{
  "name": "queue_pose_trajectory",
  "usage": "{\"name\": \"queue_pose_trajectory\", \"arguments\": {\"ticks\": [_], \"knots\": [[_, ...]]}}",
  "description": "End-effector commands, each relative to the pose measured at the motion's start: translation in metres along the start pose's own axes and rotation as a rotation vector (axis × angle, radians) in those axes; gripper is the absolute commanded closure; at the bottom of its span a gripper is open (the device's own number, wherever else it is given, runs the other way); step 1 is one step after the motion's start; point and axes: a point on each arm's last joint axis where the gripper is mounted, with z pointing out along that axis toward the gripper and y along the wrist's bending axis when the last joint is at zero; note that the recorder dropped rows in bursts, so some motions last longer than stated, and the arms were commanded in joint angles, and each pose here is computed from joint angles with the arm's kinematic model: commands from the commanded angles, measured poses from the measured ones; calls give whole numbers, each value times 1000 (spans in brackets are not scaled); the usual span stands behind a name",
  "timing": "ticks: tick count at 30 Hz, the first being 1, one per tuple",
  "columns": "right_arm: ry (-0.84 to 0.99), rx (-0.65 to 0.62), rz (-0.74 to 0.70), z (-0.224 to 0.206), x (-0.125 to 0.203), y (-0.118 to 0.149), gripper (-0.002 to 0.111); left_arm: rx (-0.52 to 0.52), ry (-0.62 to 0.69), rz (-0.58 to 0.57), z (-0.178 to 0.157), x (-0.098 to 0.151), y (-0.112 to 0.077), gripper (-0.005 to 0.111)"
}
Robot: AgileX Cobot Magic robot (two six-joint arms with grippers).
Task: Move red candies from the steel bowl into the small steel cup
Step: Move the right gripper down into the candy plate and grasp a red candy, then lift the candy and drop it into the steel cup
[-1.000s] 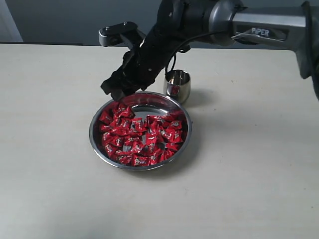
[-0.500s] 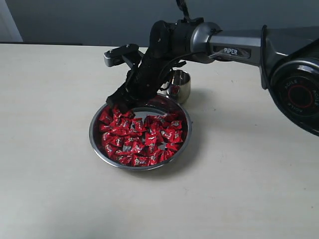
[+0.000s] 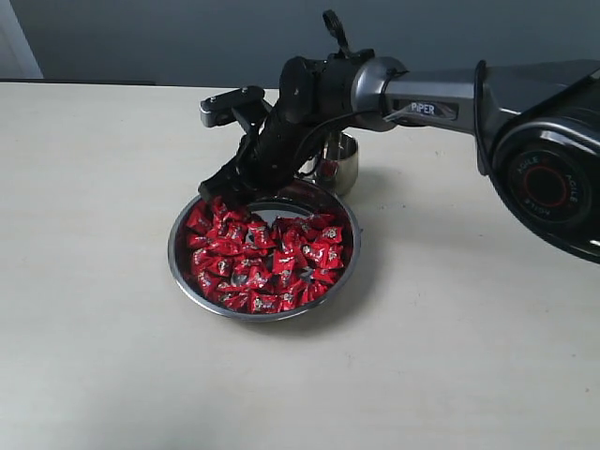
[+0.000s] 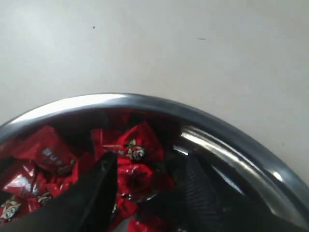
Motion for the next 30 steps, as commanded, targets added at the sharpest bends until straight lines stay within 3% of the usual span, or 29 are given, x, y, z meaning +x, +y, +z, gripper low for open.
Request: {"name": "queue_pose_trajectory", "arguments": {"ticks": [1,13,22,30], "knots": [[-8,5,-2,3,-1,0,65,7,-10,0,0,0,0,106],[5,2,10,3,0,1,67,7,-10,0,0,0,0,106],[22,-2,8,3,2,1,109,7,-10,0,0,0,0,106],[27,-11,-5,-15,-3,6,109,7,-10,0,0,0,0,106]]}}
